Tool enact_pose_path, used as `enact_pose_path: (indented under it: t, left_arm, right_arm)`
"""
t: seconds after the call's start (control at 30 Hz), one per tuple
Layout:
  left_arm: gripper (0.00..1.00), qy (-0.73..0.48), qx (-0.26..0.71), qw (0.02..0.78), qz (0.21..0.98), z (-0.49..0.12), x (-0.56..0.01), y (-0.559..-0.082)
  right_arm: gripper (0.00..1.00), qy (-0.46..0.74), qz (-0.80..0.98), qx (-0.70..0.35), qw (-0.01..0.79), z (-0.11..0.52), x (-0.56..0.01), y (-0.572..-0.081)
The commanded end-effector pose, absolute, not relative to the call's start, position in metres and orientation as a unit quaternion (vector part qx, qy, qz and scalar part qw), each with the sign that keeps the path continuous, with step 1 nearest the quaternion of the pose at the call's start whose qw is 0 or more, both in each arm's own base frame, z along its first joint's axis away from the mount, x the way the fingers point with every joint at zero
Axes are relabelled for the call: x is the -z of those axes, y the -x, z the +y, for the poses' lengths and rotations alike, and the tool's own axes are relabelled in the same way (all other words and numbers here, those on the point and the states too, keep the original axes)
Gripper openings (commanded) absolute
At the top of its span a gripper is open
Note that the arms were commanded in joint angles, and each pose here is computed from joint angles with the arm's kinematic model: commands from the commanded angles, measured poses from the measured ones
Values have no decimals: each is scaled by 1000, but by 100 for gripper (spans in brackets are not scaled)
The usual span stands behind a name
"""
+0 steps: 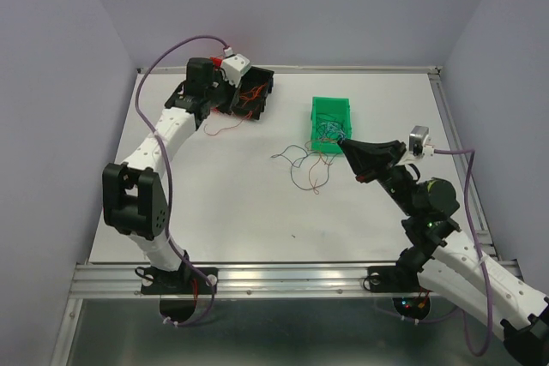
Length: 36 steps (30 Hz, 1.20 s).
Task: Untangle the cables
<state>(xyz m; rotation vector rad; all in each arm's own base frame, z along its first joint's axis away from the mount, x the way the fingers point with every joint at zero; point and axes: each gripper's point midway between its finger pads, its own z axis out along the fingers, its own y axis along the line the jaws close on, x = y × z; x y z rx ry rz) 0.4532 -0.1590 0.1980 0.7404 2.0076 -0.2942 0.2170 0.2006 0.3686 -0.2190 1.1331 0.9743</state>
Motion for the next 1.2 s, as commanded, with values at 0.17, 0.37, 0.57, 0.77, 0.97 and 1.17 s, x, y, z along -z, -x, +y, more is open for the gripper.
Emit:
enact_pose_path:
  t: [0.17, 0.37, 0.57, 0.77, 0.97, 1.17]
  left_arm:
    - [0, -286, 63, 542, 787, -148, -306, -499]
    - [0, -263, 47, 594, 758, -144, -382, -522]
    - [0, -236, 43, 646, 725, -146, -424, -544]
    - [0, -205, 66, 691, 690, -153, -446, -553]
    - [0, -205, 80, 689, 690, -162, -431, -572]
    - [0, -217, 87, 661, 713, -170, -379, -590]
  right_arm:
    - [1, 93, 506, -441, 735, 198, -369, -219]
    - [1, 93, 506, -439, 737, 198, -369, -219]
    - [1, 93, 506, -439, 737, 197, -369, -219]
    - [1, 92, 508, -439, 735, 198, -367, -220]
    - [1, 94, 508, -439, 735, 199, -368, -220]
    - [1, 93, 506, -439, 737, 197, -368, -218]
